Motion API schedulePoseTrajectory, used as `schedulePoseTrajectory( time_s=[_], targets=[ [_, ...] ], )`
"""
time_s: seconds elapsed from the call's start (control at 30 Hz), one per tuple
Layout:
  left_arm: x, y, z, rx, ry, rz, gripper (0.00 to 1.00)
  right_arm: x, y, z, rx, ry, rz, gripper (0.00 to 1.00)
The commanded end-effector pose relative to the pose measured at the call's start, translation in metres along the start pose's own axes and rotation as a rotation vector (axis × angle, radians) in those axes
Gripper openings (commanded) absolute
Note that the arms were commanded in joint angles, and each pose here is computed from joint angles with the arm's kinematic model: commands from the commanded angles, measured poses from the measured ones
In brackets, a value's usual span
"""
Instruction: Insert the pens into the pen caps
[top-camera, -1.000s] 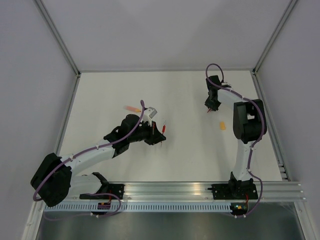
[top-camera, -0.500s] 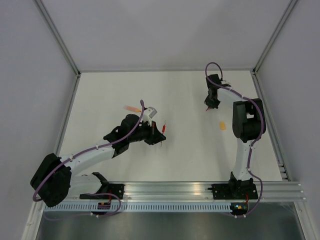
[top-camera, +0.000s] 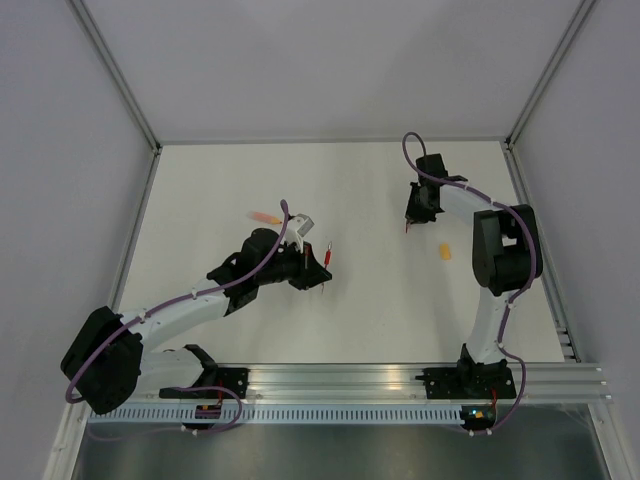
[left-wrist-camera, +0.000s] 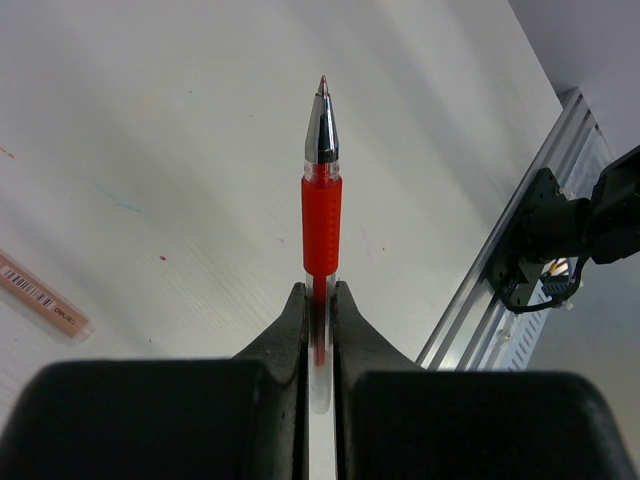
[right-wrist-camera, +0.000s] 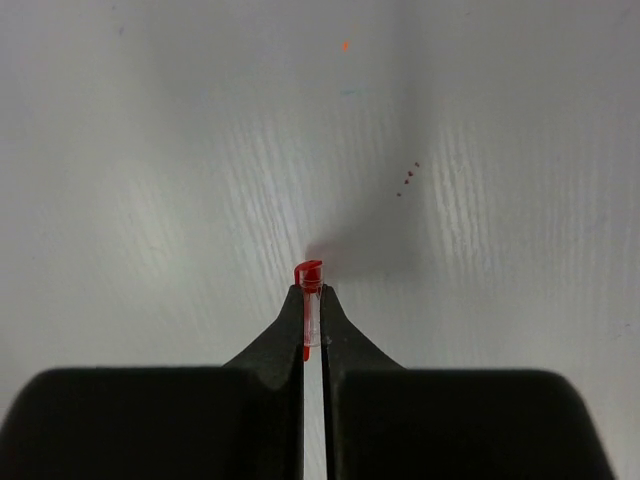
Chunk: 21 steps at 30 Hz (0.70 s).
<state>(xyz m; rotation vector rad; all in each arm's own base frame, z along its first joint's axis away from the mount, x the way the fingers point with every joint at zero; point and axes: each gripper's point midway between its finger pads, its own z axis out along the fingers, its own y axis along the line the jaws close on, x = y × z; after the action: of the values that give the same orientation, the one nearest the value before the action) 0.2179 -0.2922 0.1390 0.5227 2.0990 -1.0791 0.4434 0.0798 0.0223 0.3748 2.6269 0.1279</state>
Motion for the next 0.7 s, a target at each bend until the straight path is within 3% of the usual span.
schedulePoseTrajectory(
  time_s=[0.0,0.1,0.53,0.67],
  targets=[
    [-0.021,-0.01,-0.002,0.025,-0.05,0.051,0.02,0.009,0.016,-0.018,-0.126,0.014,-0.117,0.0],
    [-0.021,-0.011,-0.002,0.028,-0.05,0.052,0.02,0.028,0.019,-0.018,-0.186,0.044,-0.123,0.0],
    [-0.017,-0.01,0.004,0.039,-0.035,0.051,0.02,0.037,0.059,-0.047,-0.46,-0.078,-0.113,0.0],
    [-0.017,-0.023,0.003,0.117,-0.037,0.056,0.02,0.04,0.08,-0.068,-0.575,-0.11,-0.097,0.0]
  ],
)
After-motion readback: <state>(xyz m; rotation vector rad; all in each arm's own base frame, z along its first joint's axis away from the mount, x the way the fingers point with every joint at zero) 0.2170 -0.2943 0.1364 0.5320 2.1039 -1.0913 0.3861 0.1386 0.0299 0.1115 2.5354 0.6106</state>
